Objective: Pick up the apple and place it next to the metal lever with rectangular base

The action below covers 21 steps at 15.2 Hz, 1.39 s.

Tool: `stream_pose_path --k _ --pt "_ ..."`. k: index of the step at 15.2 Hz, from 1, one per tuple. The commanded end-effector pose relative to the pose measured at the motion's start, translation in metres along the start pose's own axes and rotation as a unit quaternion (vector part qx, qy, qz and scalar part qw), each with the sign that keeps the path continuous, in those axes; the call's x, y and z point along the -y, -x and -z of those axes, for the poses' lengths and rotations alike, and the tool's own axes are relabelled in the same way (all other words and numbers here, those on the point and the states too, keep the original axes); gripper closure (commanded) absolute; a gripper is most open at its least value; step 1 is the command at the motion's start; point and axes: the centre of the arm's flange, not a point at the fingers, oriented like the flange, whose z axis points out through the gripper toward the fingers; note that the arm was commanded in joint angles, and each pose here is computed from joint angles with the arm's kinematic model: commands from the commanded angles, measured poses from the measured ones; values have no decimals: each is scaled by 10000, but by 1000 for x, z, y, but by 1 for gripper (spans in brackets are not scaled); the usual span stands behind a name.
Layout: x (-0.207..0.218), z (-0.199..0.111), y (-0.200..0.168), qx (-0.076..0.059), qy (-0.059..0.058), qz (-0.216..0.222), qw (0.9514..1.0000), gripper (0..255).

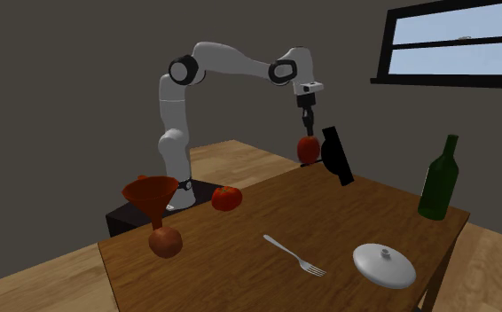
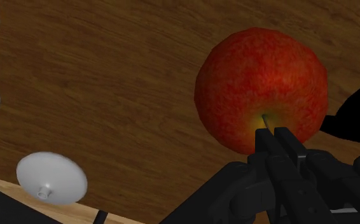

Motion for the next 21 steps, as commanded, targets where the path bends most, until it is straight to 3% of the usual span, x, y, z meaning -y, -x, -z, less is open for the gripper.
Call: stream_pose_path --k 1,21 --pt "1 -10 2 -4 -1 0 10000 255" --pt "4 -113 24 -4 -1 0 10000 255"
